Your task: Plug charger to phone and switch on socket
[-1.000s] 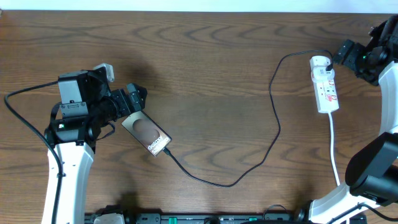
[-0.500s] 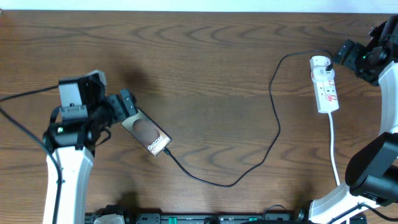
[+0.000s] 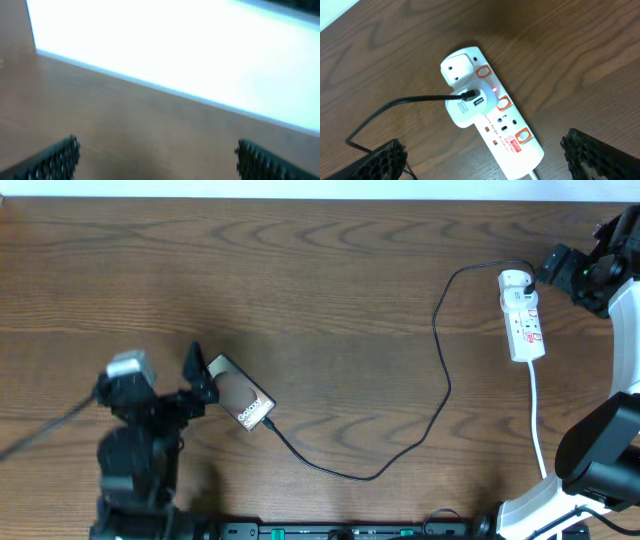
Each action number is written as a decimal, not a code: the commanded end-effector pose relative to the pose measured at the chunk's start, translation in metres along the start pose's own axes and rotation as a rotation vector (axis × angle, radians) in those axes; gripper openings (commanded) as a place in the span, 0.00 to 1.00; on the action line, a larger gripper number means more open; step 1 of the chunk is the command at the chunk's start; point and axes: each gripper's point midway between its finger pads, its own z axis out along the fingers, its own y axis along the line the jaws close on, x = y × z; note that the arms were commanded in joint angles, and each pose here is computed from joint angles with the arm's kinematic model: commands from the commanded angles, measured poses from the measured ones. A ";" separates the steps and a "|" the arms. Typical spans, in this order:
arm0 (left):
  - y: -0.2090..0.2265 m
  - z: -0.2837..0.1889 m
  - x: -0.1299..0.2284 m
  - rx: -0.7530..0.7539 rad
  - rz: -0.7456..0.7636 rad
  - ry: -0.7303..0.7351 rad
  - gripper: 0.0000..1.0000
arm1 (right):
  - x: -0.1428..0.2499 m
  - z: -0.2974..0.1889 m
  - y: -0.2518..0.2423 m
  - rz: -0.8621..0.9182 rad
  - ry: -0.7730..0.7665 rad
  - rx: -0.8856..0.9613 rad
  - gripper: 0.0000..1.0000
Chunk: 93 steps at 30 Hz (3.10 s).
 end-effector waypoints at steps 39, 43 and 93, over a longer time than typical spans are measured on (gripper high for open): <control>0.036 0.003 0.132 0.002 0.150 0.030 0.98 | 0.001 0.003 0.000 0.010 0.007 0.005 0.99; 0.036 0.003 0.131 0.002 0.150 0.030 0.98 | 0.001 0.003 0.000 0.010 0.007 0.005 0.99; 0.036 0.003 0.131 0.002 0.150 0.030 0.98 | 0.115 -0.141 0.132 -0.693 -0.916 -0.384 0.99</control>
